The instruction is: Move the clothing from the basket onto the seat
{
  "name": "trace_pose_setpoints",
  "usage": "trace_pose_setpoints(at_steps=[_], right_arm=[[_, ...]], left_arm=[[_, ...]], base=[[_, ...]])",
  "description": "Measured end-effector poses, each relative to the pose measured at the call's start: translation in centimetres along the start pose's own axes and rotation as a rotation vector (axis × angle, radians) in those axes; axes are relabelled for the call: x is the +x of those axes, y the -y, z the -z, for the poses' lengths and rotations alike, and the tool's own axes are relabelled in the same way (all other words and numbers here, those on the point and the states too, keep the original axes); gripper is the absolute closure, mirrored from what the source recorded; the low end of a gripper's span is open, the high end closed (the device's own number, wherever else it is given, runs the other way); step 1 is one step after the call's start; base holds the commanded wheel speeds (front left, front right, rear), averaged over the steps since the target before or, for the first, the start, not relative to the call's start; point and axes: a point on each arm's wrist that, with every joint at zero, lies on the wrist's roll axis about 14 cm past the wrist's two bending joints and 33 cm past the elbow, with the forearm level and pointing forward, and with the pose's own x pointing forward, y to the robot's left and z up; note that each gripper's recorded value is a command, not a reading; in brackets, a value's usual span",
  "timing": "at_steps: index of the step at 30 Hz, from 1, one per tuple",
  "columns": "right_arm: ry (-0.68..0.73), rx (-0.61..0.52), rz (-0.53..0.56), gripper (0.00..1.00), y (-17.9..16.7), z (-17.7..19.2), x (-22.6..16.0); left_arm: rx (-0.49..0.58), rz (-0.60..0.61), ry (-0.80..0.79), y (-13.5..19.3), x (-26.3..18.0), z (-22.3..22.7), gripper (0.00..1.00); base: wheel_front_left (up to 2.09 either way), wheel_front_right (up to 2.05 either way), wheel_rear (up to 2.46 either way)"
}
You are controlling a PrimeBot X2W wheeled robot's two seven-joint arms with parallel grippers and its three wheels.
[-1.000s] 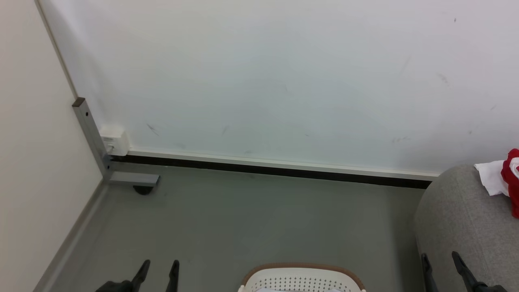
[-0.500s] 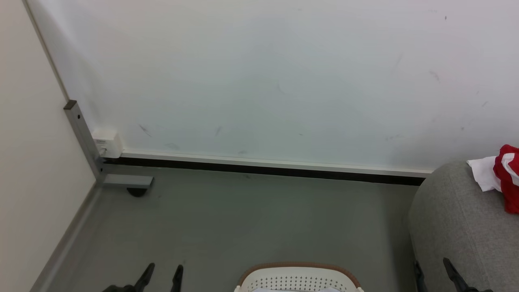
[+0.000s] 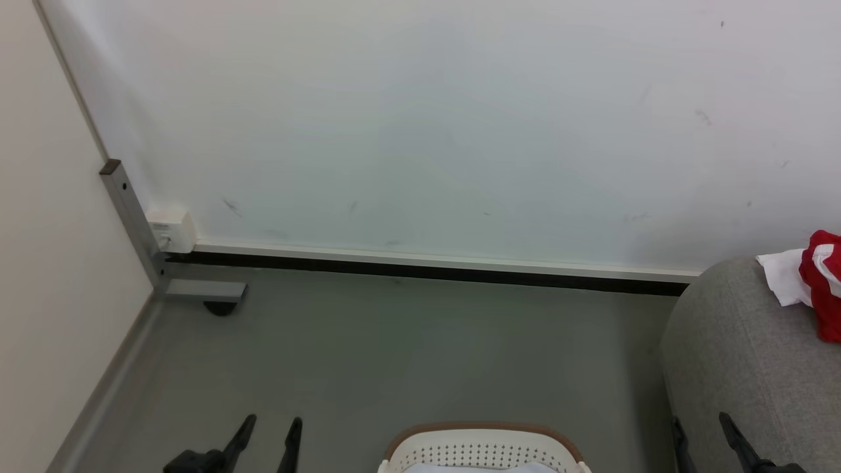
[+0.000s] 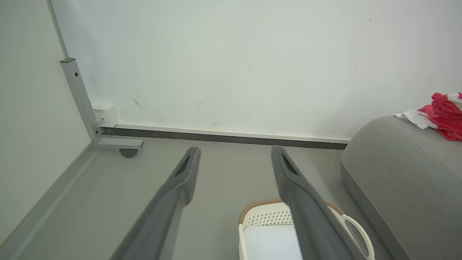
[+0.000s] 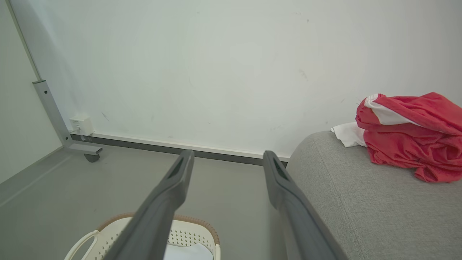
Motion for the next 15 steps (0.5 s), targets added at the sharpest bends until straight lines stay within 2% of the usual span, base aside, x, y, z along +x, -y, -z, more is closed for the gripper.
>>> trace_pose_setpoints(at_steps=[15], right_arm=[[-0.001, -0.011, 0.036, 0.00, 1.2, 0.0, -0.1]], left_arm=[[-0.008, 0.032, -0.016, 1.0, 1.7, 0.3, 0.00]], base=[[0.00, 0.00, 0.00]])
